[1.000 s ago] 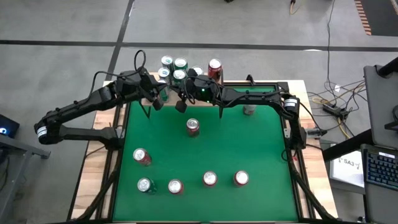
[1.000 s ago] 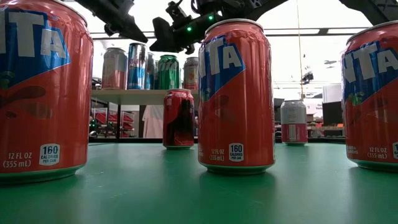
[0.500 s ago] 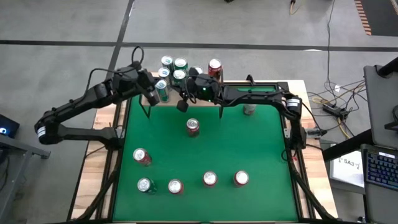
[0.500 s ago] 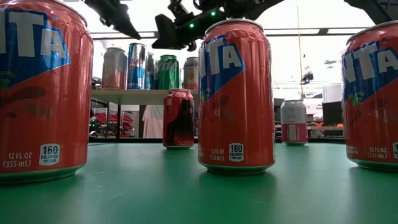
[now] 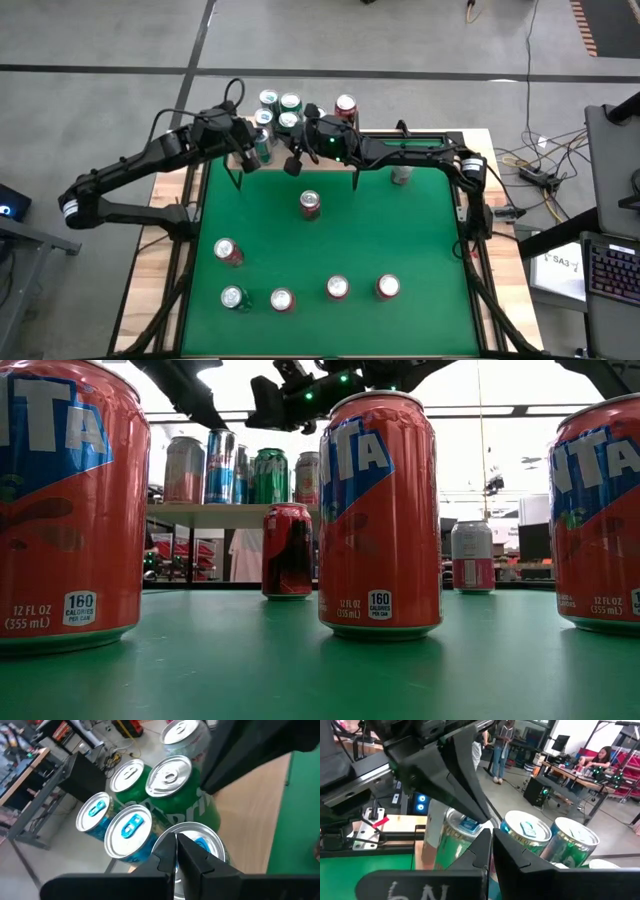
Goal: Place canned beverage on shelf
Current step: Put the white and red can on the shelf
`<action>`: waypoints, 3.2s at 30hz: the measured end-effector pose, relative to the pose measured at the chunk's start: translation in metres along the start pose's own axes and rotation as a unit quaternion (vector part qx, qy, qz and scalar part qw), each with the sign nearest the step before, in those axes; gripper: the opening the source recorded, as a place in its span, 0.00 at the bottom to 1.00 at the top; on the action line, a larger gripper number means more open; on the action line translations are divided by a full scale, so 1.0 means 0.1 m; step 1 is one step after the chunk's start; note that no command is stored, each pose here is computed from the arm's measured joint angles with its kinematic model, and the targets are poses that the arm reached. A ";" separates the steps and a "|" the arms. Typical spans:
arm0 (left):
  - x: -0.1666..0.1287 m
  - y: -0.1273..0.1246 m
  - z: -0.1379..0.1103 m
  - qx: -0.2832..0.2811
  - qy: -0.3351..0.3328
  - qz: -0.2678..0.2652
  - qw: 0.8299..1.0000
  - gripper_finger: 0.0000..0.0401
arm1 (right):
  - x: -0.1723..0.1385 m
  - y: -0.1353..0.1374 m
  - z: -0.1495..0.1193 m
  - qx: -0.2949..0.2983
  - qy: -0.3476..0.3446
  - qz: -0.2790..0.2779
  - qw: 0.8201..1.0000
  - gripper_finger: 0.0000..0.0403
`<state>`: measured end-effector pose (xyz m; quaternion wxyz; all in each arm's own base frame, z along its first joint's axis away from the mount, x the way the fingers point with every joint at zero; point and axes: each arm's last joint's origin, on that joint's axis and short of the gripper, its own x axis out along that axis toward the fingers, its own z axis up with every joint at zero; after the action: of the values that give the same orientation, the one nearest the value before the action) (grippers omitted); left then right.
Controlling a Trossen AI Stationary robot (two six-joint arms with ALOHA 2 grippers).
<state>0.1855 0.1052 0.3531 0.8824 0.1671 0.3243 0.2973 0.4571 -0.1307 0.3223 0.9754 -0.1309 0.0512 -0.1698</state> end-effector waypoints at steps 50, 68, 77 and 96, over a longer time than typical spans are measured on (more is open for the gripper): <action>-0.32 -0.01 -0.13 -0.013 -0.032 -0.065 0.997 0.00 | 0.27 -0.01 -0.07 -0.026 -0.007 0.018 0.999 0.02; -0.29 0.00 -0.14 -0.011 -0.010 -0.032 0.999 0.00 | 0.24 0.08 -0.02 -0.043 0.002 0.010 0.999 0.02; -0.36 0.06 -0.08 -0.014 -0.049 0.003 0.999 0.00 | 0.13 0.03 0.12 -0.042 0.012 0.007 0.999 0.02; -0.16 0.17 0.09 0.009 -0.055 0.081 0.995 0.00 | -0.71 -0.20 0.64 0.003 0.151 0.045 0.987 0.02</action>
<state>0.1749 0.1075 0.3761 0.8702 0.2170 0.2635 0.3553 0.3938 -0.1087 0.3933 0.9634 -0.0979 0.2035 -0.1442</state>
